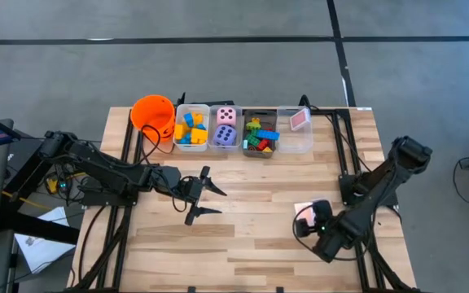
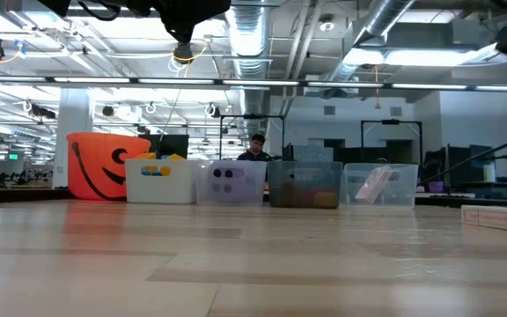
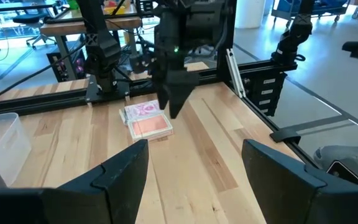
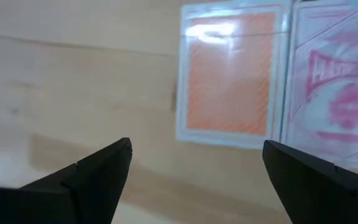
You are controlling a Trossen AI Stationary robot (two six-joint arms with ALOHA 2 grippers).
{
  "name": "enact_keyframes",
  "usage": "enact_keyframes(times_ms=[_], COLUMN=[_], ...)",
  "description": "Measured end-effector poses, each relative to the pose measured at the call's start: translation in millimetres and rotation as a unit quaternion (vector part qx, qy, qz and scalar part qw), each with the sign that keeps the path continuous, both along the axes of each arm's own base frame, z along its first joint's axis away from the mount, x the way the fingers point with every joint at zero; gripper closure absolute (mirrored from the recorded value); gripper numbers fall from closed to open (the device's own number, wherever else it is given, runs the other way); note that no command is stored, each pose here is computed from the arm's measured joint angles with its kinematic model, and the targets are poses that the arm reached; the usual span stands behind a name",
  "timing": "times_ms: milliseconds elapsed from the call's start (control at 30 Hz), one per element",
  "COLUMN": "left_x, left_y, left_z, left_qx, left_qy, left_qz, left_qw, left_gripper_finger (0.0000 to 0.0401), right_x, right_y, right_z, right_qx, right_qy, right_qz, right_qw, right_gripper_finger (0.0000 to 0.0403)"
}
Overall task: Pick & Place Toys
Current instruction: Put the orange deck of cards into the right transparent bin
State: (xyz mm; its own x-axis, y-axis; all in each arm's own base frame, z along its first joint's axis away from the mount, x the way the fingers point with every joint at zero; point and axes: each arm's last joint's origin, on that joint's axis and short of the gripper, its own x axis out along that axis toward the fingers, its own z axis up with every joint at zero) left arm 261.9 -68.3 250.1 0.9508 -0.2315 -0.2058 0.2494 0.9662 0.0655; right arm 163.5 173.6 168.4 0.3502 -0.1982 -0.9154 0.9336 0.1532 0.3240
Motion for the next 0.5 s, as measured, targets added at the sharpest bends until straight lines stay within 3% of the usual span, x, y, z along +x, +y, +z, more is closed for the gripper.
enact_keyframes(times_ms=[267,500], left_x=[0,0], left_y=[0,0], left_z=[0,0], left_qx=[-0.001,-0.001], left_qy=[0.001,0.001], left_qz=[0.0,0.0], left_qw=[1.0,1.0], left_gripper_finger=[0.0151,0.0151], right_x=[21,52], right_y=[-12,-18], right_z=[-20,-22], right_qx=[-0.02,-0.01], right_qy=[0.064,0.054], right_qz=[-0.008,0.035], right_qw=[0.998,0.998], right_gripper_finger=[0.0046,0.0046])
